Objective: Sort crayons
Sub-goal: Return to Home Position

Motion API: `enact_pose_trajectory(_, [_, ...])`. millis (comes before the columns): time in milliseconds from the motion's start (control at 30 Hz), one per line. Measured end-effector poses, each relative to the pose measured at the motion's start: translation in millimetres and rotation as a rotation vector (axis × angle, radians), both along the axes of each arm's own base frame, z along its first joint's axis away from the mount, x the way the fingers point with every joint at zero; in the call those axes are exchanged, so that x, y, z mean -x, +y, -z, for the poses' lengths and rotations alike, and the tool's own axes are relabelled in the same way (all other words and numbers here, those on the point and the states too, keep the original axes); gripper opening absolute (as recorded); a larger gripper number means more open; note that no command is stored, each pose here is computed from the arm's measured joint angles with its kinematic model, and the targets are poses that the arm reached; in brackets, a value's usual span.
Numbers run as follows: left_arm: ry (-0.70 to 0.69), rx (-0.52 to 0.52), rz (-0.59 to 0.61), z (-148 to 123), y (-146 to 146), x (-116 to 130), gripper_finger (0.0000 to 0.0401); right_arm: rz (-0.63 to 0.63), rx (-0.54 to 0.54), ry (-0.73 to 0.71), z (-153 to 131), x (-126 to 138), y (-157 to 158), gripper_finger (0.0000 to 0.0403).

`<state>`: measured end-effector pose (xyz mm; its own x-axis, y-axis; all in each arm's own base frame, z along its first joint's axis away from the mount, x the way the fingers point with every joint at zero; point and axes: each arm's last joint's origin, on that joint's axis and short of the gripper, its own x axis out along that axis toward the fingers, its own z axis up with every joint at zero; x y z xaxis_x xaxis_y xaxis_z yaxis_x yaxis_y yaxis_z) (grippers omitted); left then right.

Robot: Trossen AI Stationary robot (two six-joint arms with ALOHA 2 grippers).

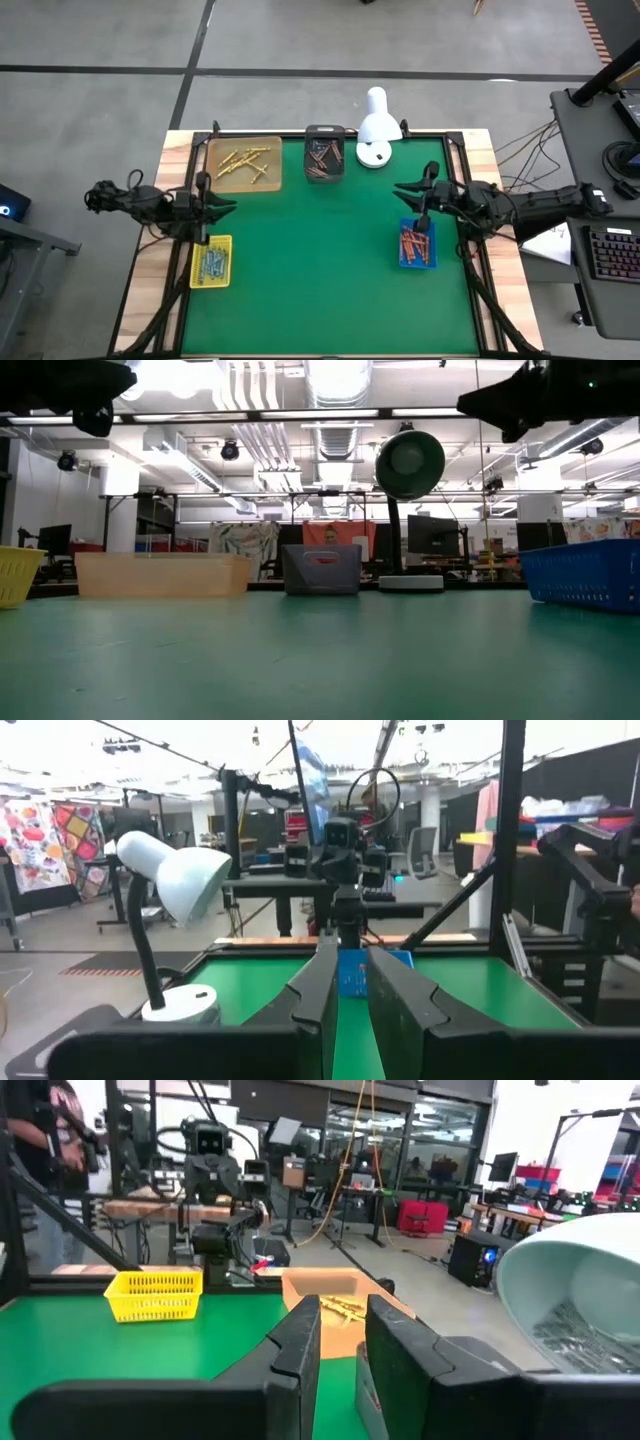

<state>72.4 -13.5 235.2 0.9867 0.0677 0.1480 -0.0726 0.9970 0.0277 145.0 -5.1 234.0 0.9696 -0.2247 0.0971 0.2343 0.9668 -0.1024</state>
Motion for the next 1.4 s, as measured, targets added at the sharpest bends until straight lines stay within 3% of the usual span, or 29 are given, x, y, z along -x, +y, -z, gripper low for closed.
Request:
enact_pose_trajectory(267, [0.007, 0.019, 0.003, 3, 0, -1, 0.0039, -0.001, -0.007, -0.179, -2, 33, 0, 0.0068])
enact_pose_trajectory(767, [-0.022, 0.077, 0.011, 35, -5, -14, 0.0039, 0.001, -0.007, -0.269, 2, 65, -1, 0.0068])
enact_pose_trajectory(933, [-0.08, 0.099, 0.012, 45, -6, -18, 0.0039, 0.0, -0.007, -0.232, 8, 62, -1, 0.0068])
enact_pose_trajectory(1100, [-0.047, 0.111, -0.015, 50, -5, -20, 0.0039, -0.008, -0.023, -0.201, 20, 58, -1, 0.0068])
enact_pose_trajectory(1400, [-0.093, 0.042, -0.133, 45, 7, -21, 0.0039, -0.017, -0.029, -0.209, 39, 53, 0, 0.0068])
